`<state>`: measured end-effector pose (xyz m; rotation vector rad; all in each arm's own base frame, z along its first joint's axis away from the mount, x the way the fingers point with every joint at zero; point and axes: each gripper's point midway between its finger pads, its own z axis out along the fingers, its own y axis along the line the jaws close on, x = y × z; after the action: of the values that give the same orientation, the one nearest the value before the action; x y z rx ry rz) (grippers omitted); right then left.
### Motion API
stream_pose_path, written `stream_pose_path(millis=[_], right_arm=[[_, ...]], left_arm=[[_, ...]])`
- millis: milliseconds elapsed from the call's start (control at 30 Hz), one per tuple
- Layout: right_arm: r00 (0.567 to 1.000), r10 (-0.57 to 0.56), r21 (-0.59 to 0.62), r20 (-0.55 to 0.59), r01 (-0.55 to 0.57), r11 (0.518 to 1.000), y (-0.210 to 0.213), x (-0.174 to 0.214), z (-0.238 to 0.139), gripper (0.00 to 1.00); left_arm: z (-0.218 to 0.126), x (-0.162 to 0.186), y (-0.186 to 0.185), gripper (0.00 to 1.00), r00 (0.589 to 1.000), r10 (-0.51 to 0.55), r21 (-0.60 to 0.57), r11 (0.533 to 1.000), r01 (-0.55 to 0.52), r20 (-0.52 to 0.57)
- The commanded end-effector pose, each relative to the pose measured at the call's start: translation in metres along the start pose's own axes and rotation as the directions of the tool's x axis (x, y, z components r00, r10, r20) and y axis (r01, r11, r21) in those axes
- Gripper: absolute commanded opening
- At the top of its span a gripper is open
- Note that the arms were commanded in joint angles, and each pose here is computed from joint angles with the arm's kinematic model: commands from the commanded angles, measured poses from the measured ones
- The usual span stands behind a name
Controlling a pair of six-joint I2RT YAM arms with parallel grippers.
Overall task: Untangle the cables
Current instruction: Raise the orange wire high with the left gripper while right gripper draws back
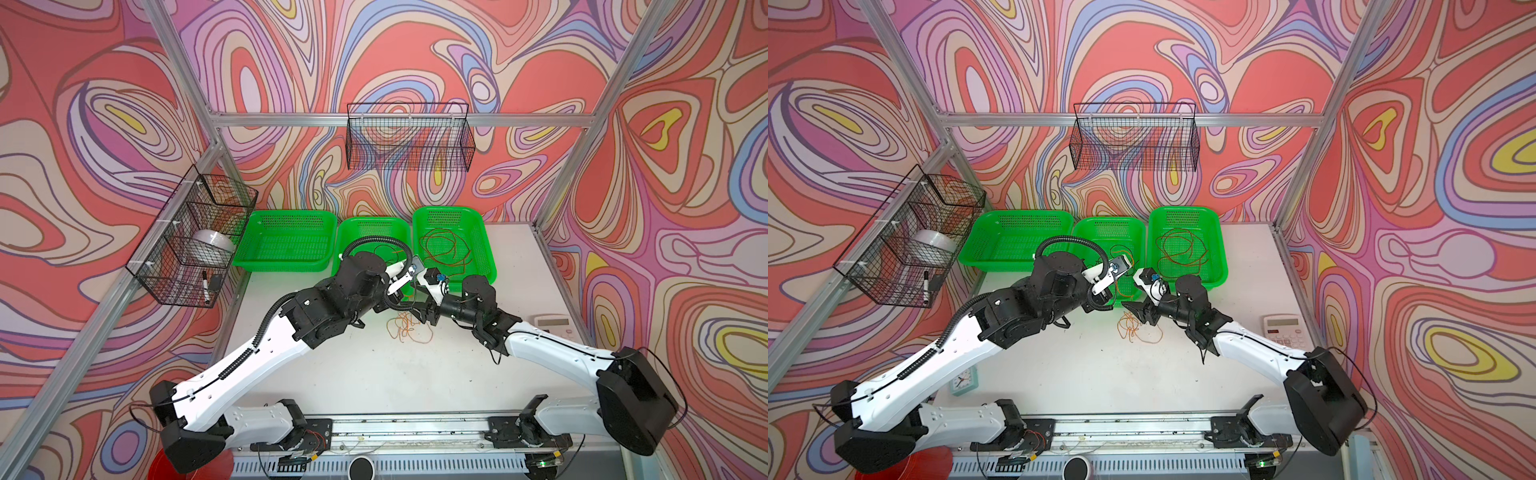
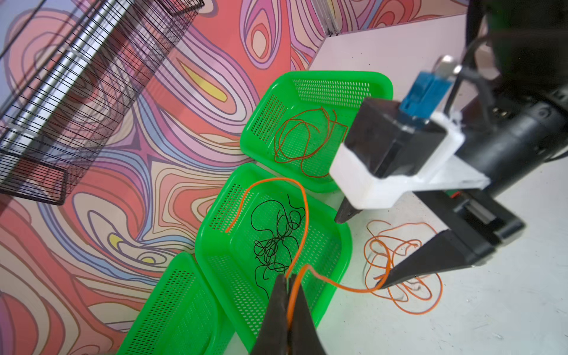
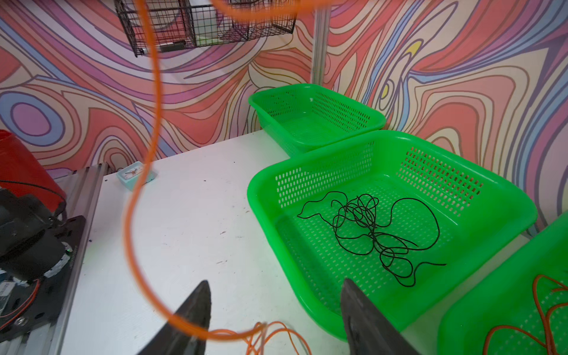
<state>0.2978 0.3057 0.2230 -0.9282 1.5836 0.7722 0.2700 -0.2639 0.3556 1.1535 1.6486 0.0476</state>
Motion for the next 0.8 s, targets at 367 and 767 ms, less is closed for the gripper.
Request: stream_pose_path(millis=[367, 767], right_arm=[[0.972, 0.217, -0.058, 0.089, -0.213, 0.975, -0.003, 0.025, 0.041, 0.17], [0.934, 0.355, 0.053, -0.043, -0.352, 0.934, -0.011, 0.113, 0.061, 0.13]], left_arm=[[-0.038, -0.128, 0.055, 0.0, 0.936, 0.074, -0.175, 0.984, -0.014, 0.345], [-0.072, -0.202, 0.139, 0.0, 0.887, 0.233, -0.439, 0.898, -0.039, 0.398]])
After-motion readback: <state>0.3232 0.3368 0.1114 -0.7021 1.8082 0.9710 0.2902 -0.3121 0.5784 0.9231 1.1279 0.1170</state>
